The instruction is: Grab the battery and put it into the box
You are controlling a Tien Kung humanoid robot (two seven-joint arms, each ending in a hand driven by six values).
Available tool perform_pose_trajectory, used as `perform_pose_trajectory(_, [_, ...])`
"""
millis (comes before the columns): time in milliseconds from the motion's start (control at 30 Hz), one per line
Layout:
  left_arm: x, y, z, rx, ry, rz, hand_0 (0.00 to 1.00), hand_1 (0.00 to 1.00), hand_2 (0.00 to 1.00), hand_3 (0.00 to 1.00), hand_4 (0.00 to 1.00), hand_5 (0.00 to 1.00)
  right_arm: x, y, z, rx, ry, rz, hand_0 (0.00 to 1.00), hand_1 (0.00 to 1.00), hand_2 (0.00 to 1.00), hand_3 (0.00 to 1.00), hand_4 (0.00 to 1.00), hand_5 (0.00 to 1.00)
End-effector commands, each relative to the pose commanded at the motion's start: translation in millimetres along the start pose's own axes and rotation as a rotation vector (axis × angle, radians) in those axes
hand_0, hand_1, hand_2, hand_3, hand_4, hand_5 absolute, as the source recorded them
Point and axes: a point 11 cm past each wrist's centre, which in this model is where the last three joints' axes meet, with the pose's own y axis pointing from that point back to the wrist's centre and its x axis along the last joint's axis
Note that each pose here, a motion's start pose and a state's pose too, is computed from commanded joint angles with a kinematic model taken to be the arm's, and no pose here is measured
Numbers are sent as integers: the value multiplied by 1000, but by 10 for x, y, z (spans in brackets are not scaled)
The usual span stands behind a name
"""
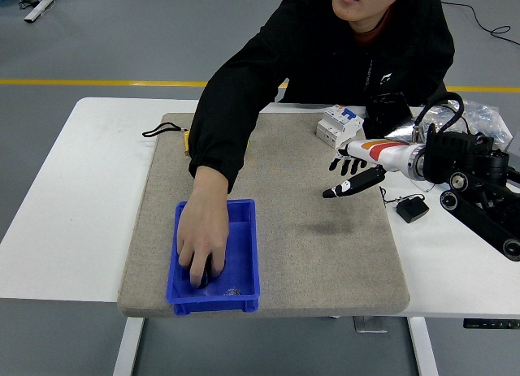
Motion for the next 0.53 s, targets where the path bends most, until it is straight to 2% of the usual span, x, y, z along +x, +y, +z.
perform_pose_trajectory(133, [-2, 0, 1, -1, 3, -1, 797, 766, 755, 606, 667, 593, -30, 3, 1, -1, 43, -30, 718, 662, 705, 840, 998, 533])
perform_pose_trajectory(167, [-3, 0, 3, -2, 3, -1, 797, 766, 755, 606, 667, 593, -37, 3, -3, 0, 57, -36, 740, 704, 743, 880, 998, 265])
perform_pose_trajectory(367, [-3, 0, 1, -1, 4, -1, 796, 767, 755, 606, 667, 595, -79, -3, -33, 10, 106, -59, 740, 704, 743, 880, 998, 265])
perform_pose_trajectory(400, [-3, 0, 1, -1, 4, -1, 796, 767, 755, 607, 667, 595, -82, -4, -36, 11, 109, -61, 742, 708, 750, 879, 998, 191])
perform_pose_trajectory(533, [2, 0, 0, -1, 4, -1, 796, 767, 755, 607, 667, 595, -85, -6, -35, 10, 114, -63, 742, 708, 750, 879, 998, 191])
